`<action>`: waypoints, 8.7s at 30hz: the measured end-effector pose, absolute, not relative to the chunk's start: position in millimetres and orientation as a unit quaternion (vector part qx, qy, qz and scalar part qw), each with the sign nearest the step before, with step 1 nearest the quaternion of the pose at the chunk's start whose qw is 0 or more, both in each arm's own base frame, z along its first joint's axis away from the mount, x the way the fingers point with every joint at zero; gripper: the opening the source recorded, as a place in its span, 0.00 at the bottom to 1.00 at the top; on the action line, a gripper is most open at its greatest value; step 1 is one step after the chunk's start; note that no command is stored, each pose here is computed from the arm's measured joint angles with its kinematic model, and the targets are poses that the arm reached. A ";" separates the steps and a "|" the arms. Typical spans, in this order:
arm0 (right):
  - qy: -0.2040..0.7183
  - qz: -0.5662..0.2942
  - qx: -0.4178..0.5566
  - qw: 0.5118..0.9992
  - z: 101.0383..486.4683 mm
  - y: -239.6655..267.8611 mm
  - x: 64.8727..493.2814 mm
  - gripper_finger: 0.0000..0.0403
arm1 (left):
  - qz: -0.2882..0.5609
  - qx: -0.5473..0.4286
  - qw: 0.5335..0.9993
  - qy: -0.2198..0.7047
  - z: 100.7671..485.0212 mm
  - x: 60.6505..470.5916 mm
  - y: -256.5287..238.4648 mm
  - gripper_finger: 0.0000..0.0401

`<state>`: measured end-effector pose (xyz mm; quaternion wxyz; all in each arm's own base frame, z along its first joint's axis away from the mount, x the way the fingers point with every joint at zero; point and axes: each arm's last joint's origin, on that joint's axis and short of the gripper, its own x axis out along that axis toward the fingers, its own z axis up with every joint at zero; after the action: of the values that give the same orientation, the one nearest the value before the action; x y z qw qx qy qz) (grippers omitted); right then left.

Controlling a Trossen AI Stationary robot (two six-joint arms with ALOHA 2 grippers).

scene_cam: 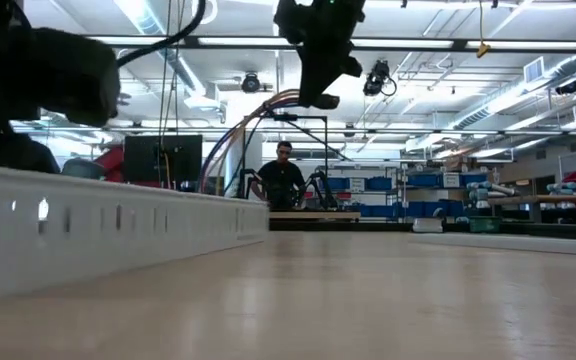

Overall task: Ziptie cables
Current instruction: Put the ziptied cable wires into the white cable duct

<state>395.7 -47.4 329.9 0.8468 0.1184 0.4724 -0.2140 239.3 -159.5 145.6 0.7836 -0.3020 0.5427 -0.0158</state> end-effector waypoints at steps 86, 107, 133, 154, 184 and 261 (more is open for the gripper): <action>0.502 -0.291 0.333 0.743 288.7 0.3 371.4 0.00 | 0.157 -0.117 0.939 0.283 141.4 238.6 72.1 0.02; 0.530 -0.284 0.416 0.682 240.3 70.9 396.0 0.00 | 0.149 -0.072 0.926 0.339 144.7 269.1 125.0 0.02; 0.551 -0.273 0.424 0.665 238.2 119.5 383.6 0.00 | -0.011 -0.029 0.927 0.375 136.7 277.2 87.5 0.02; 0.553 -0.264 0.417 0.672 199.9 122.8 378.1 0.00 | -0.097 0.119 0.908 0.389 165.9 290.7 70.5 0.02; 0.539 -0.260 0.393 0.698 200.5 122.1 380.1 0.01 | -0.132 0.329 0.870 0.344 169.0 316.9 58.7 0.30; 0.641 -0.237 0.261 0.681 218.7 195.4 326.4 0.13 | -0.119 0.387 0.817 0.411 145.4 317.0 65.2 0.00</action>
<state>326.4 195.4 218.7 0.6814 0.2611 0.6414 -0.2369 317.0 65.2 145.4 0.8168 0.3869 0.4111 -0.1188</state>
